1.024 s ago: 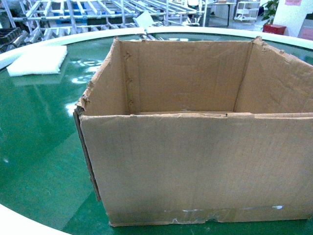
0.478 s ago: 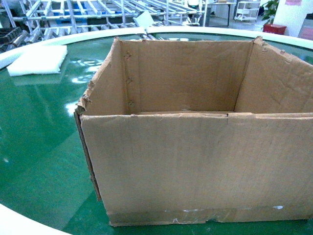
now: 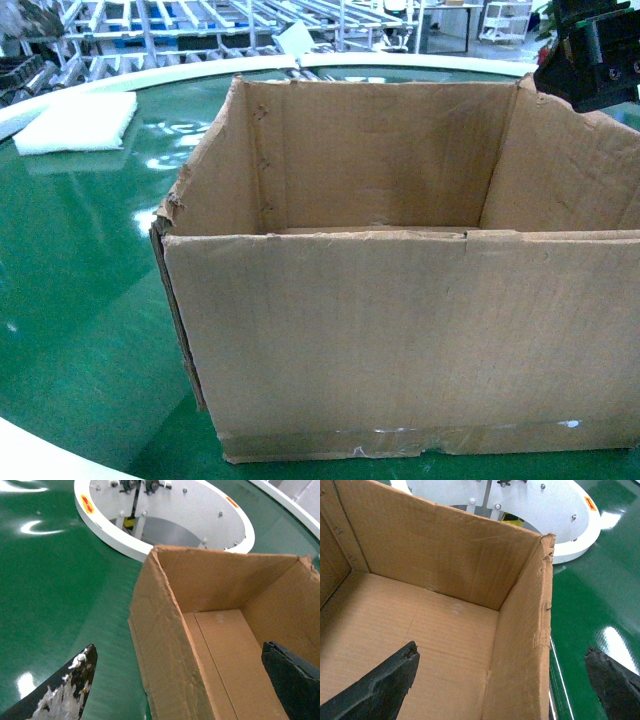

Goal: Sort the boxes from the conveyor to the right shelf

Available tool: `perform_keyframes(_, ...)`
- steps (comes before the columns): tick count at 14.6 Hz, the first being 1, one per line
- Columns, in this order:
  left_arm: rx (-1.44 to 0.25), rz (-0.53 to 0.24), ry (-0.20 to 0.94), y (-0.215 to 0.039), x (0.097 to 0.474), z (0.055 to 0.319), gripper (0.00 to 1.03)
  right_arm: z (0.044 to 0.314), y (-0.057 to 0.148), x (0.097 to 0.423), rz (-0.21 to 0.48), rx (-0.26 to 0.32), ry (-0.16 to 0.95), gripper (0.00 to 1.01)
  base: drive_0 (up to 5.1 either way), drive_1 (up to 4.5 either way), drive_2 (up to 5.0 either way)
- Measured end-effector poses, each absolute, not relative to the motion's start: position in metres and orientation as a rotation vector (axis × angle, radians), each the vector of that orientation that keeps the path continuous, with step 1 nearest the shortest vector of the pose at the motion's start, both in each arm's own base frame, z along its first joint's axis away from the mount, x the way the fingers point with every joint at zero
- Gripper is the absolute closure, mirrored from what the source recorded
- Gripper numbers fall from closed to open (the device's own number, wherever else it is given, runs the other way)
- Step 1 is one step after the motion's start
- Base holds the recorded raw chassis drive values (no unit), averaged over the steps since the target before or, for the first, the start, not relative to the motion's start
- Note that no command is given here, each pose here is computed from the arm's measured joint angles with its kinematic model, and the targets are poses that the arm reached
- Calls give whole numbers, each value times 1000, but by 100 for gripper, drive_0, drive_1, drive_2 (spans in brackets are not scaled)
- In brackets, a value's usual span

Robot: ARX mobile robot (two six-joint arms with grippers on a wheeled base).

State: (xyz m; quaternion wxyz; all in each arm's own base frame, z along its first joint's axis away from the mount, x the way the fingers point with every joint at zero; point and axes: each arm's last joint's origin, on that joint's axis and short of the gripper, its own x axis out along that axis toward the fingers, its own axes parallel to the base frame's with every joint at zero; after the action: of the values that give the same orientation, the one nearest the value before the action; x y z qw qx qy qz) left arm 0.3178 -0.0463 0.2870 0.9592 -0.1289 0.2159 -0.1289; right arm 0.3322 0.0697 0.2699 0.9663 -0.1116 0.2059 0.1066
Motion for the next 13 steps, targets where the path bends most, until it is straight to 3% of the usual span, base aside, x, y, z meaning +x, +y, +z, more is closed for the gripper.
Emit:
perform_keyframes(2,-236,-301,503,-56,318,277,5,269,69,333,206,-225,417,3,0,0,0)
perform_keyframes(4,-165,-287,618,-63,327,250,5,257,69,336,190,-225,443,3,0,0,0)
perform_keyframes(8,-154,-315,685,-62,330,232,5,227,72,336,177,-230,519,3,0,0,0)
perform_keyframes(10,-168,-328,696,-64,330,229,23,225,71,335,175,-229,513,3,0,0,0)
perform_keyframes(12,-184,-350,697,-68,329,229,51,224,73,335,171,-233,505,30,0,0,0)
perform_keyframes(13,-194,-353,698,-68,328,227,60,223,73,334,158,-238,501,39,0,0,0)
